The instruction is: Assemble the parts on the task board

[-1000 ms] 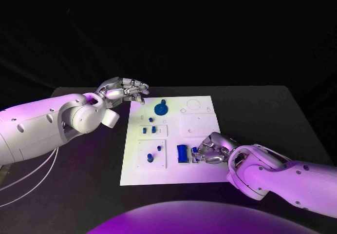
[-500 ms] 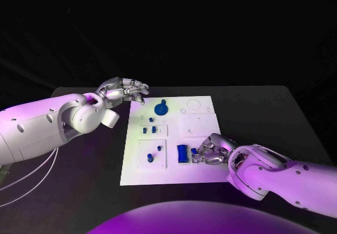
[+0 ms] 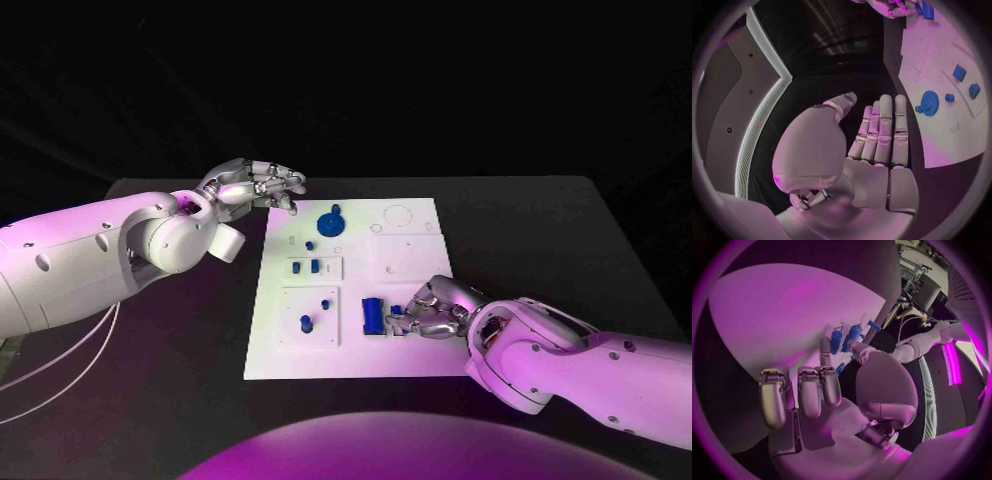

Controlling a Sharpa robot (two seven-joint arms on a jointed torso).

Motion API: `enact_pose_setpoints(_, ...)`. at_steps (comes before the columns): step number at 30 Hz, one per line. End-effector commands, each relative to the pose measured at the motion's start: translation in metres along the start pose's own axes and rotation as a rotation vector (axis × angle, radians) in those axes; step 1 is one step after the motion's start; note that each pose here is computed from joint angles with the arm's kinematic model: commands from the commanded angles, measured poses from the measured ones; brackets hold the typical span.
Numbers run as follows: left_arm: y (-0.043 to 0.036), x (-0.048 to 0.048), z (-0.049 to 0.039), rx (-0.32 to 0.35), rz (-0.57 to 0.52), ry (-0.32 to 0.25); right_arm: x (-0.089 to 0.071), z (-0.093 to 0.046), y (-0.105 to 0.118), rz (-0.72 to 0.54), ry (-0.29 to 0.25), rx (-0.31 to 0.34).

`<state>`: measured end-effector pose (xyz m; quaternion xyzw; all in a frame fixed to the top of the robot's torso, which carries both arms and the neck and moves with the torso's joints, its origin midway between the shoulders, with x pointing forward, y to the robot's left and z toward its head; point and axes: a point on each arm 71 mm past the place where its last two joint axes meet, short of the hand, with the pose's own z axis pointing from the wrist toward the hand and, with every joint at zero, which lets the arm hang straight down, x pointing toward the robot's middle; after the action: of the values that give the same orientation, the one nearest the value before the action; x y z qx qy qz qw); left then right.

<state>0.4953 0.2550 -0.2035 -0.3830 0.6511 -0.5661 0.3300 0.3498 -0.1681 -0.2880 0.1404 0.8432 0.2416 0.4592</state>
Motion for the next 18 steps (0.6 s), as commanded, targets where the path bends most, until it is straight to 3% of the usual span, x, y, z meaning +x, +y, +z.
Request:
enact_pose_setpoints(1, -0.0007, 0.0016, 0.0004, 0.004, -0.010, 0.016, 0.0009, -0.0014, 0.0035, -0.007, -0.002, -0.029)
enact_pose_setpoints(18, -0.0004, 0.0009, 0.0006, 0.003, -0.009, 0.014, -0.0015, -0.0046, -0.0013, -0.025, 0.005, -0.032)
